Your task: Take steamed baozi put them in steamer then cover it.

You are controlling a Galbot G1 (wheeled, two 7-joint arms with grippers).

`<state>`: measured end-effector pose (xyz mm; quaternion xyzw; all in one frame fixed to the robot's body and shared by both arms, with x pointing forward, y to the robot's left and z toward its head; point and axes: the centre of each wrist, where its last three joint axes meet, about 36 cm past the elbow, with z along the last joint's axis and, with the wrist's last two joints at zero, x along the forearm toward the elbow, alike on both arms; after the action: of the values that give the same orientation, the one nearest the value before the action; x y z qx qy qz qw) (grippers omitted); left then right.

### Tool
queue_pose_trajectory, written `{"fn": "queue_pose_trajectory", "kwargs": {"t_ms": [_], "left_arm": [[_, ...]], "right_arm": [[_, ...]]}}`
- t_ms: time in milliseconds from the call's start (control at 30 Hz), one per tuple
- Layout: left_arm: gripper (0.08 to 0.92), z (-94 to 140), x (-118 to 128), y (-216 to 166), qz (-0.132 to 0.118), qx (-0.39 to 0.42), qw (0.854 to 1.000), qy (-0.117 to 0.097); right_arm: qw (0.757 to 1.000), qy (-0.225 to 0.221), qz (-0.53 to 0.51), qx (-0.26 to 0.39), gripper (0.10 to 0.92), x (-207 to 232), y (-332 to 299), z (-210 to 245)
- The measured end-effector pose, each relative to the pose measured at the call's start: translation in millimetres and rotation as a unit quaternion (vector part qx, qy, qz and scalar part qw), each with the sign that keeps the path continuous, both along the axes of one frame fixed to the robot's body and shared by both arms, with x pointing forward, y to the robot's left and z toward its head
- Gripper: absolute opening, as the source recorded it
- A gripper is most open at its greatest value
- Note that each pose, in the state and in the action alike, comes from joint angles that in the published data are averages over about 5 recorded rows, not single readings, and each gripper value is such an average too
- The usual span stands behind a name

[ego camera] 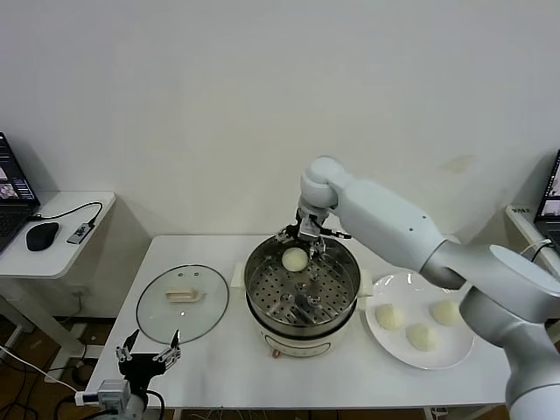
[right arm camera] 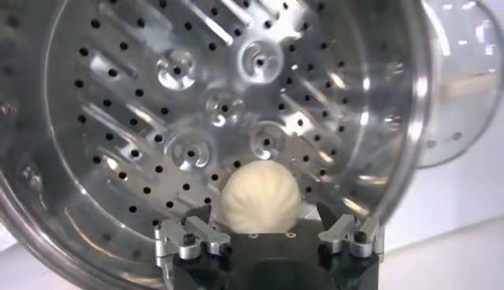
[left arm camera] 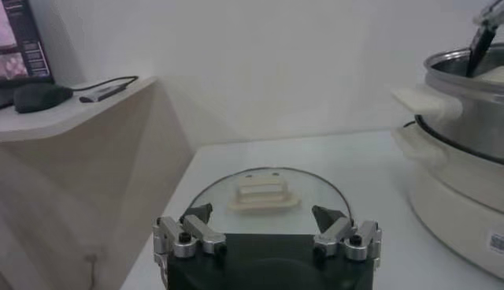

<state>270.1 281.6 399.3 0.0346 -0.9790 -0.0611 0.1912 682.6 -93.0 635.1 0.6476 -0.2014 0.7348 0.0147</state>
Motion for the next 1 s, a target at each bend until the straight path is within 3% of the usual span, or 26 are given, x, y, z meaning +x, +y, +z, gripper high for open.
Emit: {"fn": "queue_pose_trajectory", "kwargs": {"t_ms": [333,700,1000], "left_arm": [[0.823,7,-5,-3,-0.010,0.004,1.000,0.002],[0.823,12,-10,-7,-0.016,0.005,1.000,0.005],[0.823,18,-13,-11,-0.022,0.003,1.000,0.002]], "right_arm": [[0.981,0.029,-0.178,0.063,0.823,-24,-78,58],[0.904,0.078,-0.412,0.081,0.823,-59,-188,72],[0.853,0.089,-0.509,0.072,0.823,-84,-227,54]]}}
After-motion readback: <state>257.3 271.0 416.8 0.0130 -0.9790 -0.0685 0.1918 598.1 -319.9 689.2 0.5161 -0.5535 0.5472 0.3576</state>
